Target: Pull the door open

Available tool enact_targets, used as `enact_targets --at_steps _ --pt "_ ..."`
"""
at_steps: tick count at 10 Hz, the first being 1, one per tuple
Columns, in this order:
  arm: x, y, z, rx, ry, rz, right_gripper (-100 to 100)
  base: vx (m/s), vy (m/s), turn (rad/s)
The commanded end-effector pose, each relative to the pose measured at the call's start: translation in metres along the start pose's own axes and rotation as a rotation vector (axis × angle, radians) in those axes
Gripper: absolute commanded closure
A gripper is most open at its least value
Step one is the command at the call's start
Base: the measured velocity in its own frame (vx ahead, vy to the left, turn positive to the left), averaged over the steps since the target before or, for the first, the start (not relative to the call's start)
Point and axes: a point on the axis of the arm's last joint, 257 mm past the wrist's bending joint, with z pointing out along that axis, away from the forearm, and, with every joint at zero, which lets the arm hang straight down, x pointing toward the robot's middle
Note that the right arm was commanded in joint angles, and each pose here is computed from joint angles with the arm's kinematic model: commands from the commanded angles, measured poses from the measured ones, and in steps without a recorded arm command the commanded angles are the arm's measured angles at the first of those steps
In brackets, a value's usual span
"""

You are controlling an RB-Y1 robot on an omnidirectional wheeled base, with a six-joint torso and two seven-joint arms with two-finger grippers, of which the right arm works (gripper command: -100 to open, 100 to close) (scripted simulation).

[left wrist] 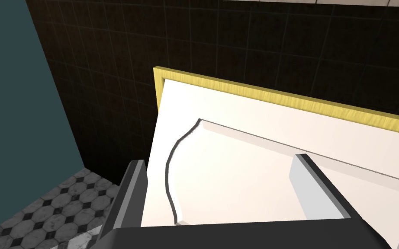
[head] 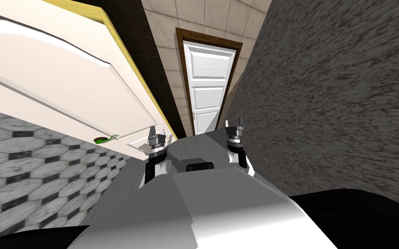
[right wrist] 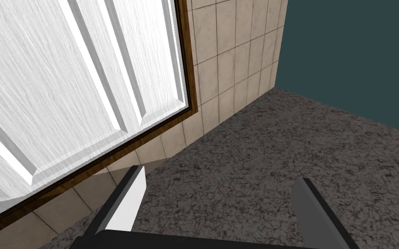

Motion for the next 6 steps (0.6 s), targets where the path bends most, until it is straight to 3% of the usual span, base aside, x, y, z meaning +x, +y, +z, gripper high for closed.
enact_targets --at_steps 1,6 --pt "-0.001 -0.012 -0.0036 0.018 -0.002 0.048 -100 0.084 0.026 0.043" --pt "-0.005 -0.051 -0.0145 0.081 -0.016 0.199 -100 0.098 0.037 0.043"
